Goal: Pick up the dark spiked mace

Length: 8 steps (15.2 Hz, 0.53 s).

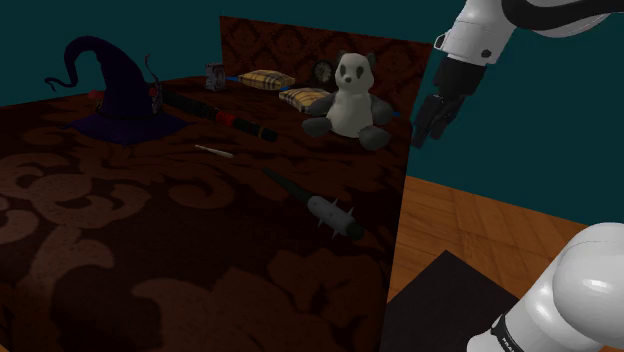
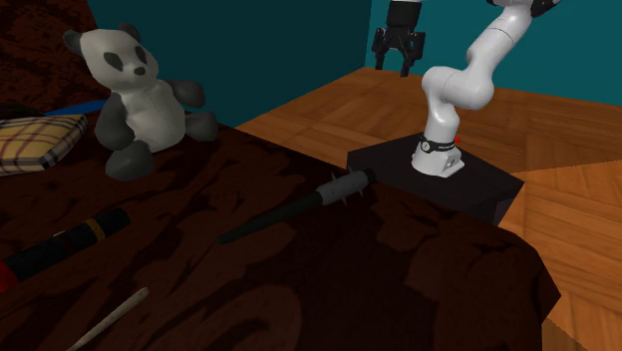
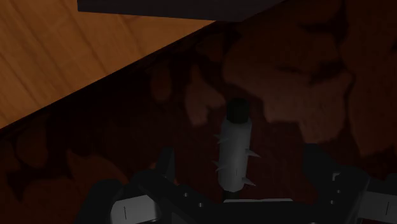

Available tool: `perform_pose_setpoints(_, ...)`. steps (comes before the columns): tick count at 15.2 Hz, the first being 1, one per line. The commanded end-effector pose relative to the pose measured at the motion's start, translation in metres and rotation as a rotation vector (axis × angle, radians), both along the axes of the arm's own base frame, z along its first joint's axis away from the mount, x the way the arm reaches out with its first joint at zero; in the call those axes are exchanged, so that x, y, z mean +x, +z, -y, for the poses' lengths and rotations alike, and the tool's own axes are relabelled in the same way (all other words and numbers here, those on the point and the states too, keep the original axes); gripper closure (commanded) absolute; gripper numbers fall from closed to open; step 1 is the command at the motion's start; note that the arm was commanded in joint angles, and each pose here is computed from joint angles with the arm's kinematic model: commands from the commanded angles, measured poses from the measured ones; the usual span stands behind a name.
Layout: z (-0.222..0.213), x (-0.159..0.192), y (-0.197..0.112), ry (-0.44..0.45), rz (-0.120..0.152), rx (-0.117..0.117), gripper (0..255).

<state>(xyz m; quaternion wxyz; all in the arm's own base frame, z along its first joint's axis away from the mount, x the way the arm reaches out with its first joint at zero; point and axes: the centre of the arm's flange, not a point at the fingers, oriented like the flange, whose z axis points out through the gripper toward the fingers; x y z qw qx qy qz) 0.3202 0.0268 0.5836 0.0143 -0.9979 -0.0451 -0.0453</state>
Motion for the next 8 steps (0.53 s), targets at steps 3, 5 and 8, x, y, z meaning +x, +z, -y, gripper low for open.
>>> perform_pose_setpoints(3, -0.004, 0.024, -0.014, -0.002, -0.012, 0.003, 0)
perform_pose_setpoints(5, -0.007, 0.047, -0.029, -0.003, -0.025, 0.006, 0)
perform_pose_setpoints(8, -0.013, 0.082, -0.052, -0.006, -0.043, 0.01, 0)
